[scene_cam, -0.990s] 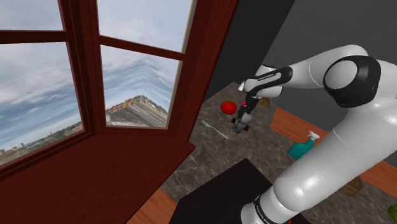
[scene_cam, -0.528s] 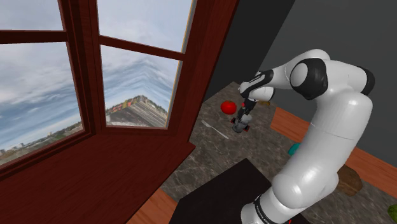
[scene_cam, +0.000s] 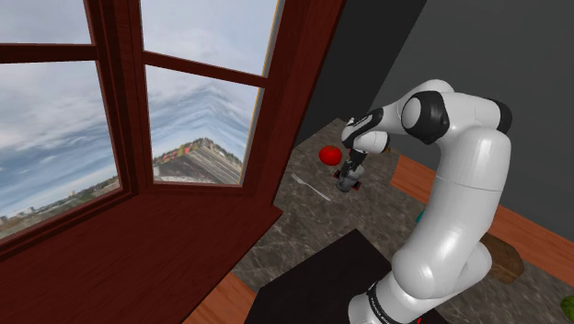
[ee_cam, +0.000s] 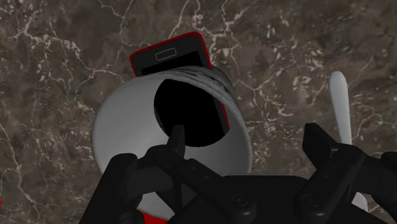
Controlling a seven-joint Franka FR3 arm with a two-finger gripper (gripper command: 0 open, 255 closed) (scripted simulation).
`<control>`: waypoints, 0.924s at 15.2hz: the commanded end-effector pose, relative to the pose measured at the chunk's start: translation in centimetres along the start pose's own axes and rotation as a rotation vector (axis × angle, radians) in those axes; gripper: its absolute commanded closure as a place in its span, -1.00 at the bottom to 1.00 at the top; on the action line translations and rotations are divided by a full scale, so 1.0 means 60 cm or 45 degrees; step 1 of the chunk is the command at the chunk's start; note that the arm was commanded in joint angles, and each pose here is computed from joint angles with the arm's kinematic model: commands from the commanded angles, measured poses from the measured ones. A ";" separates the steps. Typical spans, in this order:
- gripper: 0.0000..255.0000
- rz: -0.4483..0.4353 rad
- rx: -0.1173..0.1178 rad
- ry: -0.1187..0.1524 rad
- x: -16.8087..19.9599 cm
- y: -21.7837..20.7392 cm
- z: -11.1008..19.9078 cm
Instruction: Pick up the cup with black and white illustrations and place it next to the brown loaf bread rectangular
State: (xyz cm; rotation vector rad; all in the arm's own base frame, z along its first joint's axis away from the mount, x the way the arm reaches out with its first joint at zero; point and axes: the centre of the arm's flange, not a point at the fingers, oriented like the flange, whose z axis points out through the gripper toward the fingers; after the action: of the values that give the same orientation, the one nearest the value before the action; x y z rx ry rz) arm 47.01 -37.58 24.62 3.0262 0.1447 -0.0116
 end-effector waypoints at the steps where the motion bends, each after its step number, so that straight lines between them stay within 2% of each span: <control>1: -1.00 0.000 0.000 0.000 -0.001 0.000 0.013; 9: -1.00 0.000 0.000 0.000 -0.001 0.000 0.013; 10: 1.00 0.000 0.000 0.000 -0.001 0.000 0.013; 14: 1.00 0.000 0.000 0.000 -0.001 0.000 0.013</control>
State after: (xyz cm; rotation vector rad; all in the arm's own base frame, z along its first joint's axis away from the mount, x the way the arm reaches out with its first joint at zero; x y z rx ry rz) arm 46.95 -37.68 23.84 3.0258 0.1454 -0.0107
